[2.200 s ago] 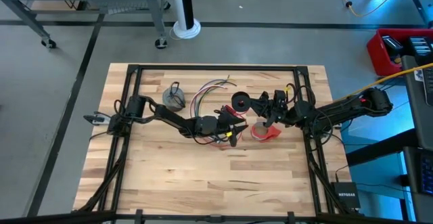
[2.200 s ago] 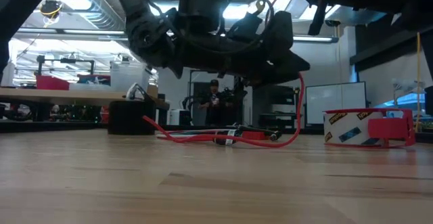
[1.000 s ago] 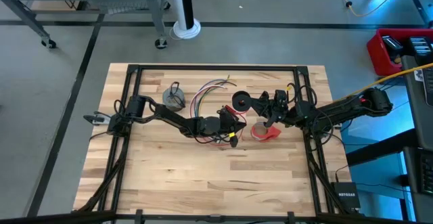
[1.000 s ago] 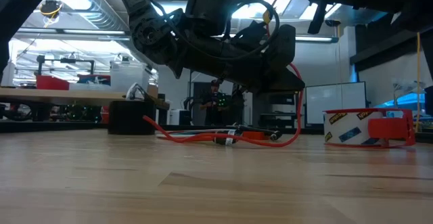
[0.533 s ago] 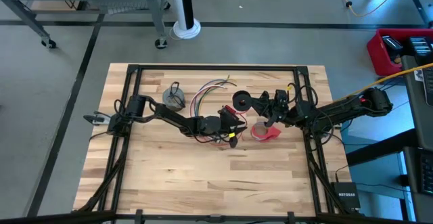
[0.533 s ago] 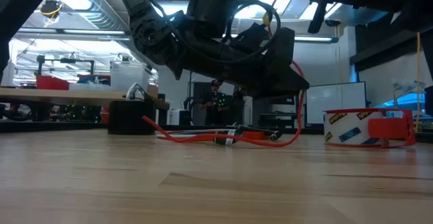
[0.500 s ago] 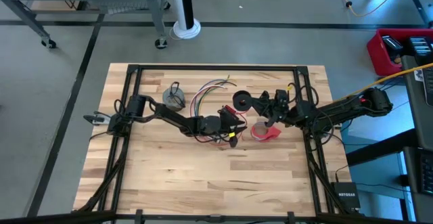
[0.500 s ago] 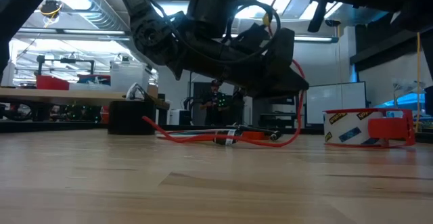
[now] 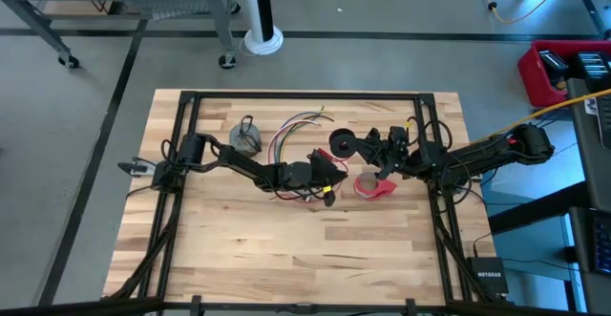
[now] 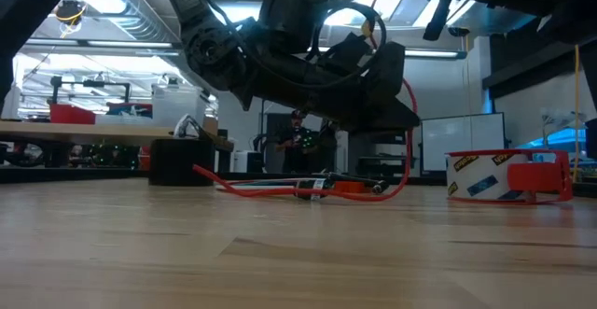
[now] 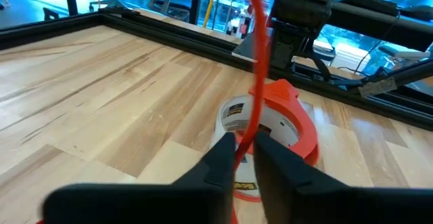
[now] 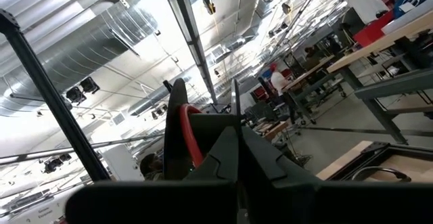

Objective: Coil cords
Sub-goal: Coil the red wire onto the spool

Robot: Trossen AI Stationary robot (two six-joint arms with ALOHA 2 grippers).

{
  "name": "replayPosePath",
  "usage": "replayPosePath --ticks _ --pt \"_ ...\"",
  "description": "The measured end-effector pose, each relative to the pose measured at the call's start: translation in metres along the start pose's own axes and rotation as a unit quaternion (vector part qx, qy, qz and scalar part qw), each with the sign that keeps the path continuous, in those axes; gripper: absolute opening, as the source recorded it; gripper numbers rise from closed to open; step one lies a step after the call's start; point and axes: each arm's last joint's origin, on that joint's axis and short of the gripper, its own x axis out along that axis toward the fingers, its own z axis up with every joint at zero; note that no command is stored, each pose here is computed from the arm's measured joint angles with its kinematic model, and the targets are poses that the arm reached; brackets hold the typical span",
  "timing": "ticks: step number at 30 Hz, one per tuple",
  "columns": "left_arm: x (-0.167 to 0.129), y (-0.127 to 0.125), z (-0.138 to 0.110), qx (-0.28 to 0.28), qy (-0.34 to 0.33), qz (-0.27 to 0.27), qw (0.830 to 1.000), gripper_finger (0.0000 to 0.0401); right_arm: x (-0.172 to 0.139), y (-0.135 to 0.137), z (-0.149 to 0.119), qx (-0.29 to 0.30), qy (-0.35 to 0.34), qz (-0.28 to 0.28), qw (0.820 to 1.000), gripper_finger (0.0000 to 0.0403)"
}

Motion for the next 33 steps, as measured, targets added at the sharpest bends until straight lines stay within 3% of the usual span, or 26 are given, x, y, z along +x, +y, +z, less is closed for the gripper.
replayPosePath --ticks 4,21,27,33 --pt "0.000 0.000 0.000 -0.002 0.000 0.000 1.000 0.0007 0.000 0.000 0.000 0.000 0.000 0.000 1.000 0.0003" --pt "-0.003 -0.001 -0.009 -0.033 0.053 0.019 0.998 0.0002 0.000 -0.004 -0.004 -0.009 0.011 -0.032 0.999 0.0003" --pt "-0.013 0.002 -0.003 -0.019 0.123 0.057 0.991 0.0001 -0.002 -0.008 -0.009 -0.018 0.050 -0.055 0.997 0.0003" --pt "-0.038 0.008 0.008 0.022 0.225 0.128 0.966 0.0001 -0.009 -0.010 -0.009 -0.012 0.103 -0.091 0.990 0.0003"
